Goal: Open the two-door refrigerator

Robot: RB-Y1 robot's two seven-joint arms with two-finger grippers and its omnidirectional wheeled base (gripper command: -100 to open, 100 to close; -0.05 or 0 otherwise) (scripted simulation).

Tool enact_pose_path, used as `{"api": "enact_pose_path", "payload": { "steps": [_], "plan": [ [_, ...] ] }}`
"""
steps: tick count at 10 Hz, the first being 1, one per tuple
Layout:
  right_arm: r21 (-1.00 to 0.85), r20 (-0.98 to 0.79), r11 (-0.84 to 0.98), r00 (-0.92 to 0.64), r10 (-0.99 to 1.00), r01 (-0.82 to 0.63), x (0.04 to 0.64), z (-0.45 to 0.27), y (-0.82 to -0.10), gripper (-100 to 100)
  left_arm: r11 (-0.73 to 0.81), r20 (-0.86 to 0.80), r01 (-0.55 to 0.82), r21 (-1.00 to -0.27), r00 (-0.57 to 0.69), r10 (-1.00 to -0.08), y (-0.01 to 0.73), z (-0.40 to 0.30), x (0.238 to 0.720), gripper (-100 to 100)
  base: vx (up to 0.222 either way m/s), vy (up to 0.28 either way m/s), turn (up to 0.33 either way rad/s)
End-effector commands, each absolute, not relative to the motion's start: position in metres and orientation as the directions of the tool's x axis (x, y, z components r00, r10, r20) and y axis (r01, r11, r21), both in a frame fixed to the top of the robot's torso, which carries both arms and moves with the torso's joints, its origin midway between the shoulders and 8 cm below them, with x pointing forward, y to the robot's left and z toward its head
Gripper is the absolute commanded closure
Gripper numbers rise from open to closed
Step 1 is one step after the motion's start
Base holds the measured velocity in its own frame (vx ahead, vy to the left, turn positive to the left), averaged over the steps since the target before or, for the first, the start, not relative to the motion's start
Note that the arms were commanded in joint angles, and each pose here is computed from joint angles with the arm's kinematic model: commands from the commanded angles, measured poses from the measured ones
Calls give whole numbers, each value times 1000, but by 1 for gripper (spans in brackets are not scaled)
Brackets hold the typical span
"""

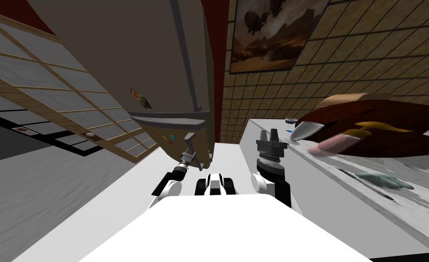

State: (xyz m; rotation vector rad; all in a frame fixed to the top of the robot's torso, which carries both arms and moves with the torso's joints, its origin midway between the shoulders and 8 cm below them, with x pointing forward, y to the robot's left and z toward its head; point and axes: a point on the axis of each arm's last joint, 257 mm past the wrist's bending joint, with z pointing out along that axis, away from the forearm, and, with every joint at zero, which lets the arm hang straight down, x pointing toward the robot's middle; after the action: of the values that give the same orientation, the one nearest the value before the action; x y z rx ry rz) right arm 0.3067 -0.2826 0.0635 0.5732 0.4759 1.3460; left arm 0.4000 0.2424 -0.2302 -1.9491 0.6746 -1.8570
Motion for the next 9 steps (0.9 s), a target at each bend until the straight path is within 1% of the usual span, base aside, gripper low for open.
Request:
{"api": "enact_pose_path", "payload": {
  "steps": [1,6,7,9],
  "plan": [
    [634,6,125,167,986,-763,307,64,-283,0,-811,816,-100,-576,-16,-577,235,-220,400,100,-252,292,-167],
    [634,6,125,167,986,-763,307,63,-283,0,-804,817,-152,-575,-53,-574,212,-219,394,100,-282,227,-101],
    [634,6,125,167,986,-763,307,64,-283,0,-806,820,-165,-568,-34,-571,210,-226,391,100,-142,98,-21],
    [634,6,125,167,986,-763,307,63,-283,0,-803,821,-185,-567,-45,-569,201,-227,390,100,-119,196,-102]
  ]
}}
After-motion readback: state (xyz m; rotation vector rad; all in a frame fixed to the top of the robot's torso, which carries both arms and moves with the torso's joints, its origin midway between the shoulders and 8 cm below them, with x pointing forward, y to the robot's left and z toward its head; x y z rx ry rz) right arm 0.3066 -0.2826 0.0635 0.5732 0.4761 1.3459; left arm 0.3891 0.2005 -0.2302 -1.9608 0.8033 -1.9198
